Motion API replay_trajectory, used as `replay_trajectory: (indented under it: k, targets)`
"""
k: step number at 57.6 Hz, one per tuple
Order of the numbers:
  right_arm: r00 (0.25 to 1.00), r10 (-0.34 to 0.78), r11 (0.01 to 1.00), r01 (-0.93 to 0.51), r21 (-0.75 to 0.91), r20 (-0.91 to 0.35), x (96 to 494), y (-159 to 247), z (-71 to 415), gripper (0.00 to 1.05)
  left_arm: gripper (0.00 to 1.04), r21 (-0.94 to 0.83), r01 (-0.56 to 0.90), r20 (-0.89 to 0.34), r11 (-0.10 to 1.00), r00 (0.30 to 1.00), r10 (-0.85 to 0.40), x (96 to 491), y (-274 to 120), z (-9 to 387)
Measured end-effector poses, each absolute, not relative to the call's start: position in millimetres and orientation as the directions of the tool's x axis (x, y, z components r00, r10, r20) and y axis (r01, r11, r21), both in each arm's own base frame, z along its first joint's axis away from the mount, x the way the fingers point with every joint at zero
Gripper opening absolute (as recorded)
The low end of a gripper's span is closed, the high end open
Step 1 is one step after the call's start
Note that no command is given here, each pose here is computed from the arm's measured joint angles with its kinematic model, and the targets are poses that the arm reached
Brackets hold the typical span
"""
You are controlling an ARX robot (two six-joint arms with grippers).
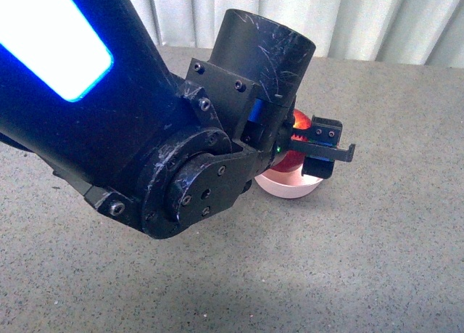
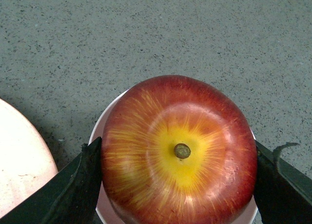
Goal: Move apple from plate to bowl
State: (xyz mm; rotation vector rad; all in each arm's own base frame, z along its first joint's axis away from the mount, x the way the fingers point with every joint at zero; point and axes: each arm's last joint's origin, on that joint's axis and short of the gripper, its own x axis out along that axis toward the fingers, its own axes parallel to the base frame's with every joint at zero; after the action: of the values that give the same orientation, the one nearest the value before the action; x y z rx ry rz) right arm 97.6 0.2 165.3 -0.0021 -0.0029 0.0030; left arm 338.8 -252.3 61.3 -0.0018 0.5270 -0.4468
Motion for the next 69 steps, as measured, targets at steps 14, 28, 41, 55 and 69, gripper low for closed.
replay_trajectory:
  k: [14, 28, 41, 55, 69]
  targets:
    - [1.0, 0.003, 1.0, -0.003, -0.002, 0.003, 97.6, 0.2, 165.3, 0.95, 0.76, -0.112, 0.425, -0.494, 0.898, 0.76, -0.422, 339.7, -256.7, 54.9]
    - [1.0, 0.003, 1.0, -0.003, -0.002, 0.003, 97.6, 0.2, 165.3, 0.95, 0.76, -0.077, 0.422, -0.507, 0.903, 0.763, -0.4, 340.7, -257.7, 46.8]
    - [1.0, 0.003, 1.0, -0.003, -0.002, 0.003, 97.6, 0.2, 165.3, 0.95, 0.99, -0.063, 0.427, -0.508, 0.902, 0.764, -0.397, 340.1, -257.6, 46.3]
    - [1.0, 0.003, 1.0, -0.003, -0.002, 0.003, 97.6, 0.2, 165.3, 0.95, 0.98, -0.094, 0.396, -0.462, 0.913, 0.795, -0.393, 333.8, -246.8, 65.5]
    - [1.0, 0.003, 1.0, -0.003, -0.002, 0.003, 97.6, 0.2, 165.3, 0.95, 0.98, -0.181, 0.307, -0.356, 0.934, 0.865, -0.353, 311.0, -212.3, 109.8]
